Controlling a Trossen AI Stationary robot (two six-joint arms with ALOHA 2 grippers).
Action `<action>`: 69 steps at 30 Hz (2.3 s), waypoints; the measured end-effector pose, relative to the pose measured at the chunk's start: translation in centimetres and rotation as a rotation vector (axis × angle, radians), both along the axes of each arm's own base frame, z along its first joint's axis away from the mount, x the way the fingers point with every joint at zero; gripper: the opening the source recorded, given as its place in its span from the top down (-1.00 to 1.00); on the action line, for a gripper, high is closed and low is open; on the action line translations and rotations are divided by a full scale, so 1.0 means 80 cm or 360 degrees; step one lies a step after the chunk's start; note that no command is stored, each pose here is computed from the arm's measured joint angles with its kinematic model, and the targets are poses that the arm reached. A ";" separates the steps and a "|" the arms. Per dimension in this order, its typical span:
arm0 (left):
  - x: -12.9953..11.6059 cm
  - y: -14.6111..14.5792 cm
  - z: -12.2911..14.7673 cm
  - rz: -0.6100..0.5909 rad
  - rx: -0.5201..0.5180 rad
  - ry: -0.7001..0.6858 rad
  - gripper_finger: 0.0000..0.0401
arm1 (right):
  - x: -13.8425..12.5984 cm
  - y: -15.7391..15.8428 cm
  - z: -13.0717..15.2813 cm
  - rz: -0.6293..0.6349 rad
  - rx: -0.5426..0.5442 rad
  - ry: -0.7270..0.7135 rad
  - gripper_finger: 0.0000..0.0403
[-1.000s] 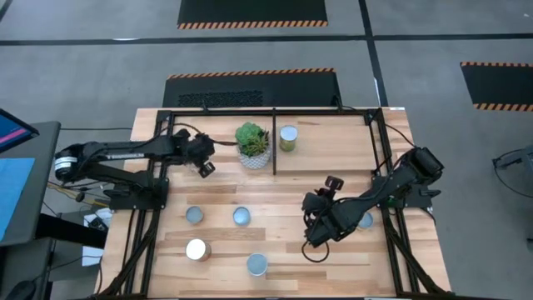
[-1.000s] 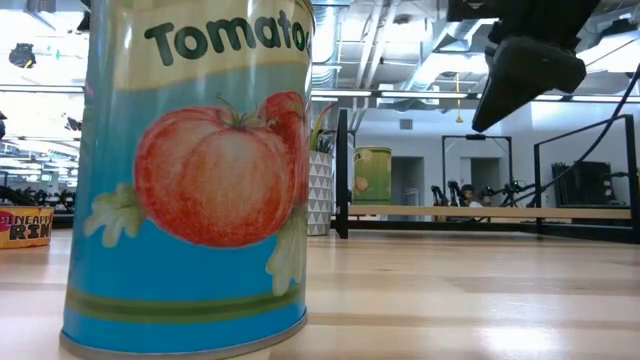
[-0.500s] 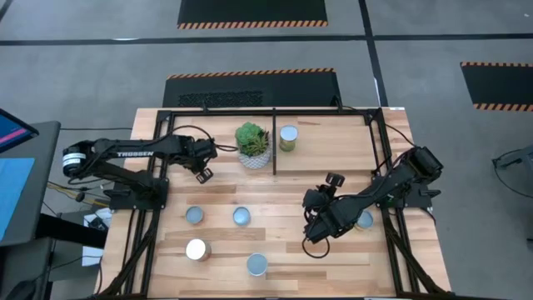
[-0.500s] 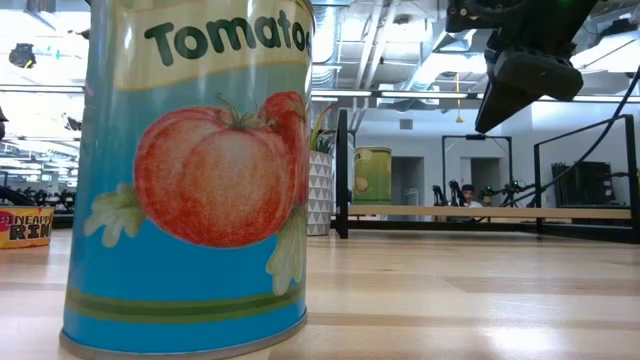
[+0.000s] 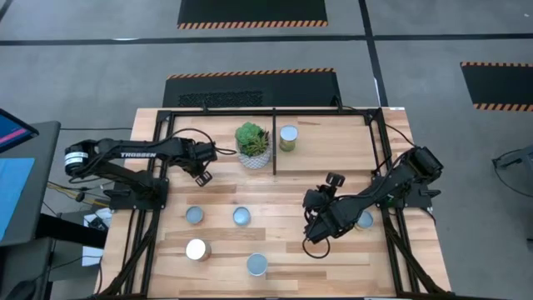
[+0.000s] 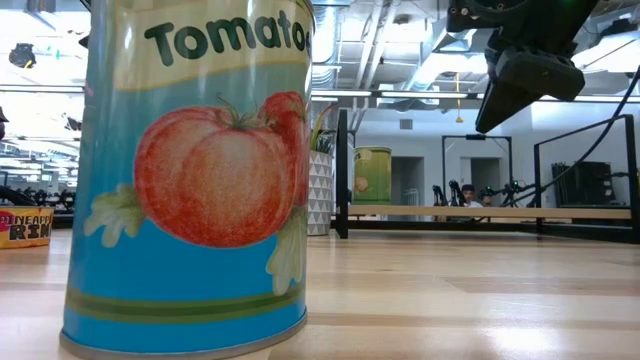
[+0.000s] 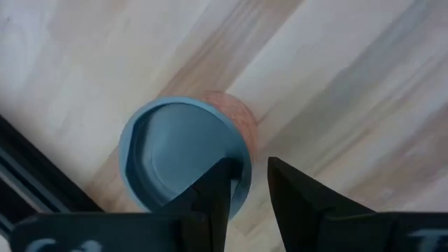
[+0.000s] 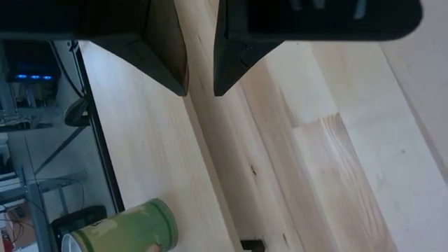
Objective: Pick and place cans onto a shelf
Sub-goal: Move the canned goods to the center on the table
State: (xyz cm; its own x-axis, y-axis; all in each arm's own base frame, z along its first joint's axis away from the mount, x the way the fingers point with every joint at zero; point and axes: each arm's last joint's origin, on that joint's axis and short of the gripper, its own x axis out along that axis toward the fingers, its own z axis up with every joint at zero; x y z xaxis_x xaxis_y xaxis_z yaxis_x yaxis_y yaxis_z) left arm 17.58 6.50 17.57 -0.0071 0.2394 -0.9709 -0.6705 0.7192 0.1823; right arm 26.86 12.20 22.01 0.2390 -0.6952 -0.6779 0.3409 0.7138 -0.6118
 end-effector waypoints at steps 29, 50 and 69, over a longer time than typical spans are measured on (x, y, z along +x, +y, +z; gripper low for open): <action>0.074 -0.072 0.084 -0.0536 -0.0199 -0.0621 1.00 | -0.043 0.009 0.017 -0.0250 -0.0056 0.0030 0.54; 0.274 -0.108 0.097 -0.1344 -0.0002 -0.0732 1.00 | -0.070 0.017 0.049 -0.0214 0.0069 -0.0195 0.54; 0.377 -0.114 0.017 -0.1686 0.0086 -0.0405 0.94 | -0.090 0.044 0.048 -0.0139 0.0139 -0.0229 0.54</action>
